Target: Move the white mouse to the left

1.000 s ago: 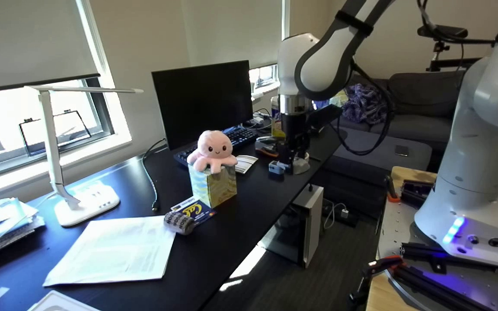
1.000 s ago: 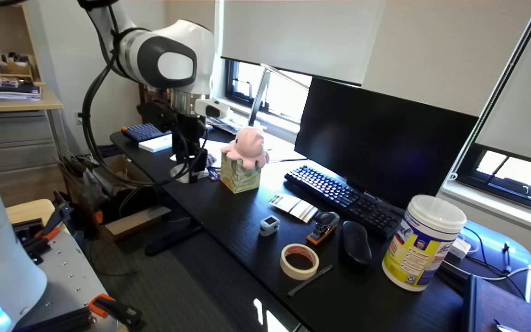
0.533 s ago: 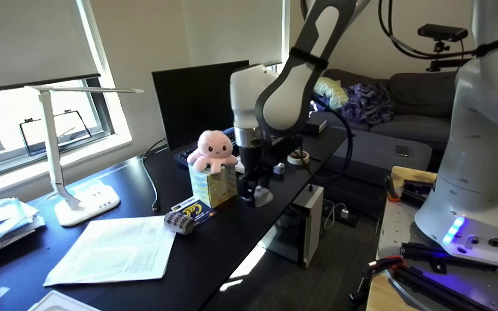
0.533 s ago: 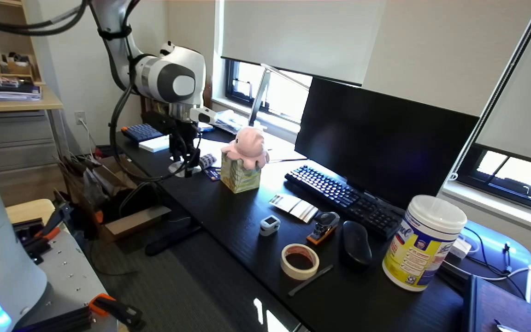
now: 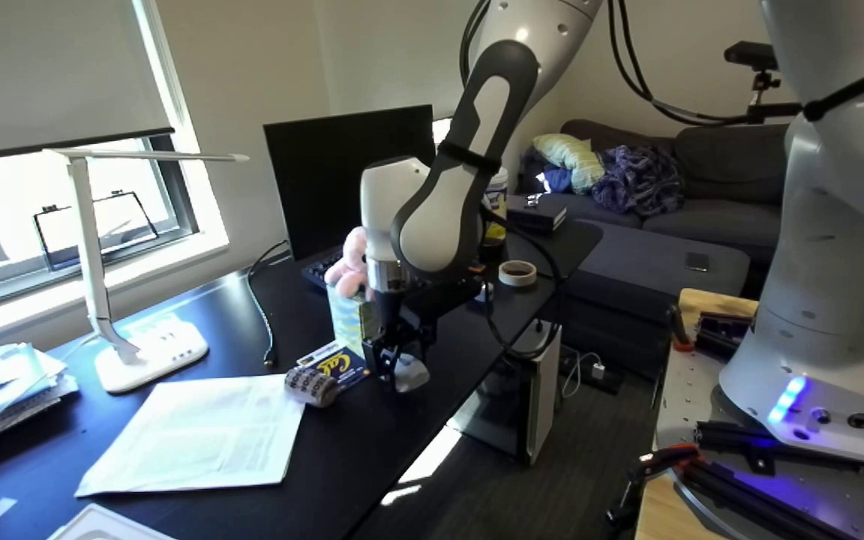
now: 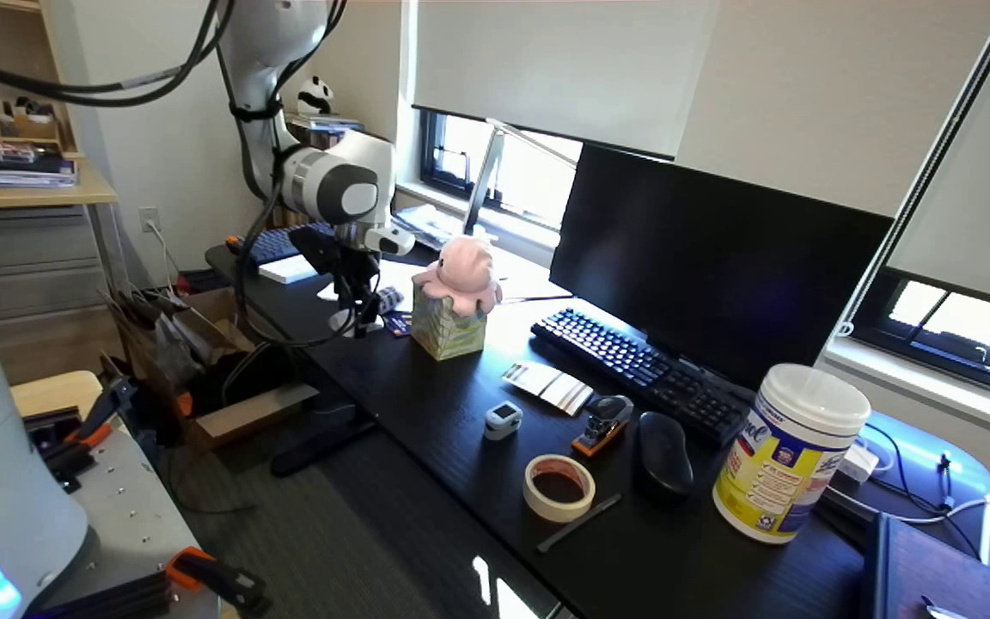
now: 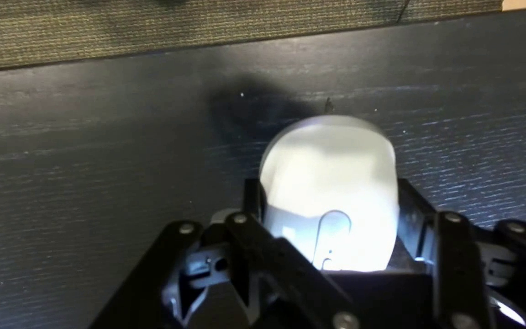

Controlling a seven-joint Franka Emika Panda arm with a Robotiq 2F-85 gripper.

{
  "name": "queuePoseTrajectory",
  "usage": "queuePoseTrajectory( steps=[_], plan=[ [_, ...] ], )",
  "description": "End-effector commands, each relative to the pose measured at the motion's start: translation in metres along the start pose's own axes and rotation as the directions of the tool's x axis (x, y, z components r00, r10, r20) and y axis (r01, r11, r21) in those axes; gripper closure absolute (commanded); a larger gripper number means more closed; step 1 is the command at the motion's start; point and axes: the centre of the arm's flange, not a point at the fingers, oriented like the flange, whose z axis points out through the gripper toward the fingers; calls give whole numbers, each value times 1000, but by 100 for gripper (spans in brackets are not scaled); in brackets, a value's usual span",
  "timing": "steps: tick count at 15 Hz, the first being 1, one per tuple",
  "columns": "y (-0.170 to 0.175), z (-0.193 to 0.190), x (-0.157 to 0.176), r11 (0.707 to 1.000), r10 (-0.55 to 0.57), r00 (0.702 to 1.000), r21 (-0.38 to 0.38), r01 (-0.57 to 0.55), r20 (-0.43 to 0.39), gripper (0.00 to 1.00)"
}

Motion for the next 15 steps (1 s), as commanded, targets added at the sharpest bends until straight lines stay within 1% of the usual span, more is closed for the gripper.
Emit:
queuePoseTrajectory(
  steps=[1,2,4,6,7,8,11,15],
  plan=[
    [-1,2,4,1000,10,1000,-5,-10,-8,55],
    [-3,3,8,1000,-15,1000,-8,15,-22,55],
    [-10,2,19,999,-34,998,-35,33,-53,55],
    [-17,1,29,995,-77,994,-69,71,-81,55],
    [-21,1,36,993,-101,990,-68,95,-95,55],
    [-26,2,40,992,-114,989,-58,109,-92,55],
    [-40,9,51,993,-119,986,-31,116,-114,55],
    [-48,16,68,992,-123,982,-44,117,-145,55]
  ],
)
